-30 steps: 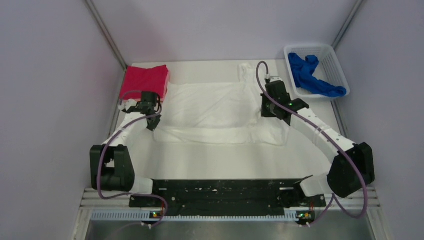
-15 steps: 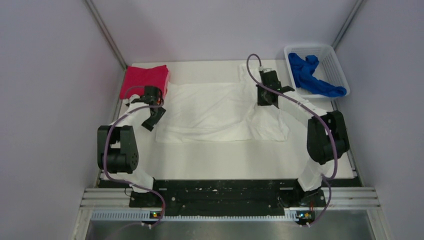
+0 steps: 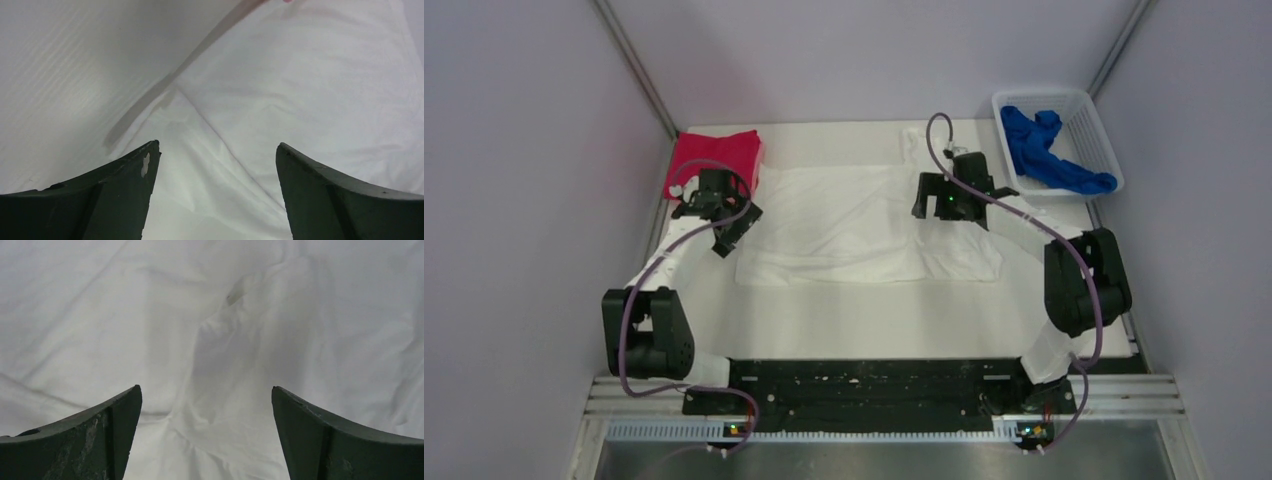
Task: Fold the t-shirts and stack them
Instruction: Fold the flattened tshirt in 1/3 of the way
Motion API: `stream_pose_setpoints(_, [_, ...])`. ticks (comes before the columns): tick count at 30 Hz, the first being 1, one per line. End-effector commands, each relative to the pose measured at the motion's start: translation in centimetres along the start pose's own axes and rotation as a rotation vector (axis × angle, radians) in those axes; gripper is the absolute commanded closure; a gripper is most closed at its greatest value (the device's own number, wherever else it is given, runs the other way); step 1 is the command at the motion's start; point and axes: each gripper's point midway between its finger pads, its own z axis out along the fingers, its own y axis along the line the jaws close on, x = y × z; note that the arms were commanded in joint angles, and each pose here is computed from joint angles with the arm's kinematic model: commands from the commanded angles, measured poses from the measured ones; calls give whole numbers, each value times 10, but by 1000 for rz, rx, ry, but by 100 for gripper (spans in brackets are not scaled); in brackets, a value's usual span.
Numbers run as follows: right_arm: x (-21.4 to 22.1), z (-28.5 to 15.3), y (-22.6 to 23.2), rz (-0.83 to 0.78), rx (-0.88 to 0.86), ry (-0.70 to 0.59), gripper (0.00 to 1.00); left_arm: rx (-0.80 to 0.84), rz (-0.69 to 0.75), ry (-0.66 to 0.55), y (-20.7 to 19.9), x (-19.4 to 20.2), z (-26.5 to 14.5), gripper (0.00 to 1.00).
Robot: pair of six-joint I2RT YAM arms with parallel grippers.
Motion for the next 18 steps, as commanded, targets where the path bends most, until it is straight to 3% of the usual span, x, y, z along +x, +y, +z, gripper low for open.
stream_pose_setpoints(1, [6, -18, 51, 90, -304, -20, 1, 86, 87, 92, 7, 28, -14, 9])
stream_pose_setpoints(6, [21, -12, 49, 102, -304, -13, 1, 42, 130, 11, 54, 36, -36, 2])
stream_pose_setpoints(10, [17, -11, 39, 105, -255, -62, 1, 122, 137, -40, 63, 43, -45, 1])
stream_pose_setpoints(18, [28, -33, 6, 155, -91, -135, 1, 392, 118, 64, -3, 58, -34, 1])
